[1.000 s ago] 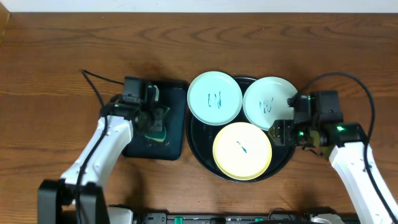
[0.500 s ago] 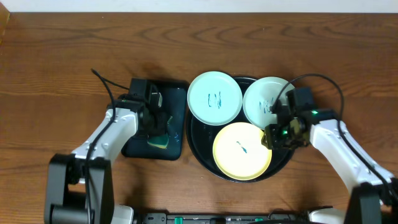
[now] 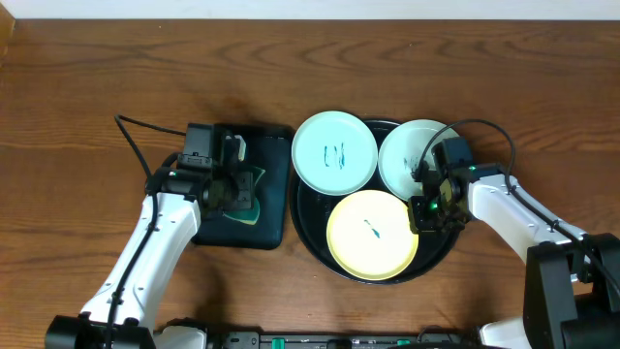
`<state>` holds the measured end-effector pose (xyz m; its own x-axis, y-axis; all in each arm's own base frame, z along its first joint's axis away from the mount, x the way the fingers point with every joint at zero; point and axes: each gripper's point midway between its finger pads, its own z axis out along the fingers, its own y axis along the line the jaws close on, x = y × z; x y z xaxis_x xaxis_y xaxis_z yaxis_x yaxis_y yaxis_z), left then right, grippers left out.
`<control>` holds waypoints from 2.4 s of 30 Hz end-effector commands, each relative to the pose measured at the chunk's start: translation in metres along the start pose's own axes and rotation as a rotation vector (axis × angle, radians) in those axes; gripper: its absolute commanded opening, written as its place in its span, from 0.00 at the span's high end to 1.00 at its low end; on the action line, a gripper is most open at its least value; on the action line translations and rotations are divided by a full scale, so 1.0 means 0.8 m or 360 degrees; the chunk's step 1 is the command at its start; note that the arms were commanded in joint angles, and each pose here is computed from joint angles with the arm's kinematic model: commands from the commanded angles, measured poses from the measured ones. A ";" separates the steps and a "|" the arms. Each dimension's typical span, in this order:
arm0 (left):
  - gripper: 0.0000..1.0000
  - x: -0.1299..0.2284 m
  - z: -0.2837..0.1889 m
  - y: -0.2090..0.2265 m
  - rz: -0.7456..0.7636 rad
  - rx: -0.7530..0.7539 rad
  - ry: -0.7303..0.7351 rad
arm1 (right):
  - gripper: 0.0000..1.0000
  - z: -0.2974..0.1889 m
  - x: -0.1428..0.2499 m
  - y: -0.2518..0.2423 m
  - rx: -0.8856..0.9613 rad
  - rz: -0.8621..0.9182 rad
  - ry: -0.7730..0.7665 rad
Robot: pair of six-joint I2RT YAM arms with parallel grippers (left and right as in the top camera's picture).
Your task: Clean dirty plates on tray and stack at the side
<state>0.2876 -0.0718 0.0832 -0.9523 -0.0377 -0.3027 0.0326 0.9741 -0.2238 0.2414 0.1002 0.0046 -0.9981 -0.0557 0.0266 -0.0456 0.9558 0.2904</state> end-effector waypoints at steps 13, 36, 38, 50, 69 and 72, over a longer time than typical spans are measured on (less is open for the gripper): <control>0.93 -0.003 -0.006 -0.007 -0.0047 0.0036 -0.0007 | 0.99 0.008 -0.001 0.030 -0.0018 0.0105 0.0000; 0.92 -0.011 -0.006 -0.008 -0.0012 0.0043 -0.0051 | 0.99 0.008 -0.001 0.030 -0.0018 0.0104 -0.0001; 0.93 -0.024 -0.007 -0.013 0.0056 0.0093 -0.0112 | 0.99 0.008 -0.001 0.030 -0.0018 0.0103 -0.0001; 0.93 -0.099 -0.066 -0.050 0.0087 0.0841 -0.0516 | 0.99 0.008 -0.002 0.027 0.0005 0.0103 -0.0008; 0.93 -0.100 -0.109 -0.053 0.0055 0.1224 -0.0570 | 0.99 0.008 -0.002 0.027 0.0005 0.0103 -0.0008; 0.93 -0.100 -0.109 -0.053 0.0055 0.1224 -0.0570 | 0.99 0.008 -0.002 0.027 0.0005 0.0103 -0.0008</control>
<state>0.3365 -0.0880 0.1847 -0.8188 -0.2209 -0.5299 0.3245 0.5832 -0.7447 0.2385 0.1194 0.0047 -0.9990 -0.0018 0.0437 0.0110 0.9567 0.2908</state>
